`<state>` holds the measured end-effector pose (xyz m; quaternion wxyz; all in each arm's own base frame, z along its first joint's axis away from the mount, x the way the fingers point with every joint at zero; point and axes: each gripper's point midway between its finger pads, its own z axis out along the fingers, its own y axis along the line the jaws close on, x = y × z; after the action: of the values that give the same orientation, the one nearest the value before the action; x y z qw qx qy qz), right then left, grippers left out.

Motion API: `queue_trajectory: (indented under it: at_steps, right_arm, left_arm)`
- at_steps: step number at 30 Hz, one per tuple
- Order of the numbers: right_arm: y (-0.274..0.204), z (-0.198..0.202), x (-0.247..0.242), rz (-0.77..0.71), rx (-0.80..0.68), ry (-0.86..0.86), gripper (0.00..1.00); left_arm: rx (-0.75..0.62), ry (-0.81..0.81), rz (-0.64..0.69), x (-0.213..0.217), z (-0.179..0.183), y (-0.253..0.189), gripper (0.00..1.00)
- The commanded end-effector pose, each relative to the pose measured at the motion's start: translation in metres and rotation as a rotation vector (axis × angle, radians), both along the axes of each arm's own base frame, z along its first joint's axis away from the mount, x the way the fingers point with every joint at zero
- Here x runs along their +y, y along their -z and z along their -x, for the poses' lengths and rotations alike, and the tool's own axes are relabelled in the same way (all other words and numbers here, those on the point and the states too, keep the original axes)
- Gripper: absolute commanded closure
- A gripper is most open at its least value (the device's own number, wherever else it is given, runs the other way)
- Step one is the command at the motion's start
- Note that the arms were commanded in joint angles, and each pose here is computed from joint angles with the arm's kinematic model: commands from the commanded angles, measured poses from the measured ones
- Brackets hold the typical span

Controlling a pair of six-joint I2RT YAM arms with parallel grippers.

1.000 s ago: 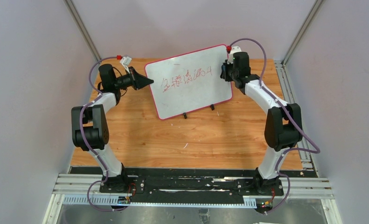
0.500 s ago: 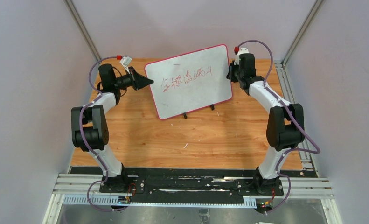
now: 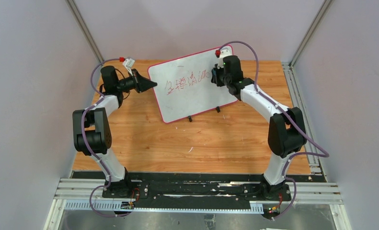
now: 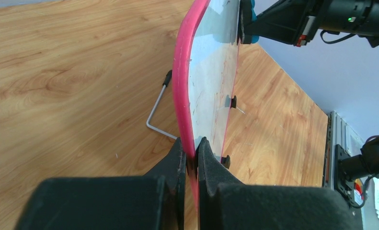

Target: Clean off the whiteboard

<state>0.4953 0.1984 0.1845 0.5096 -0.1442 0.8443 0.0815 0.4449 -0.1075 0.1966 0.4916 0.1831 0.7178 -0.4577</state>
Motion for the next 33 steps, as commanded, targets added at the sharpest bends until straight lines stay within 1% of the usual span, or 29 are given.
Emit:
queue_trajectory:
  at_steps: [1, 3, 6, 13, 17, 19, 23, 26, 30, 33]
  right_arm:
    - [-0.030, 0.006, 0.041, 0.003, -0.064, -0.098, 0.99]
    - [-0.033, 0.003, 0.043, 0.009, -0.069, -0.099, 0.99]
    - [-0.032, -0.010, 0.029, 0.027, -0.069, -0.057, 0.99]
    - [-0.024, -0.043, -0.031, 0.069, -0.050, 0.069, 0.99]
    - [-0.024, -0.049, -0.059, 0.073, -0.049, 0.123, 0.99]
    - [-0.027, -0.048, -0.062, 0.066, -0.056, 0.126, 0.99]
    - [-0.028, -0.043, -0.052, 0.035, -0.045, 0.089, 0.99]
    - [-0.025, -0.038, -0.034, 0.016, -0.034, 0.050, 0.99]
    - [-0.020, -0.027, 0.001, 0.006, -0.023, -0.019, 0.99]
    - [-0.017, -0.016, 0.036, 0.002, -0.020, -0.085, 0.99]
  left_arm:
    - [-0.063, -0.064, -0.114, 0.013, -0.013, 0.028, 1.00]
    - [-0.061, -0.062, -0.116, 0.013, -0.012, 0.028, 1.00]
    - [-0.058, -0.060, -0.119, 0.013, -0.011, 0.029, 1.00]
    - [-0.058, -0.053, -0.128, 0.013, -0.010, 0.030, 1.00]
    - [-0.057, -0.053, -0.135, 0.013, -0.010, 0.031, 1.00]
    - [-0.057, -0.052, -0.135, 0.013, -0.010, 0.032, 1.00]
    - [-0.053, -0.052, -0.133, 0.013, -0.011, 0.032, 1.00]
    - [-0.052, -0.051, -0.131, 0.013, -0.011, 0.032, 1.00]
    - [-0.054, -0.054, -0.132, 0.013, -0.010, 0.031, 1.00]
    - [-0.053, -0.053, -0.131, 0.012, -0.009, 0.031, 1.00]
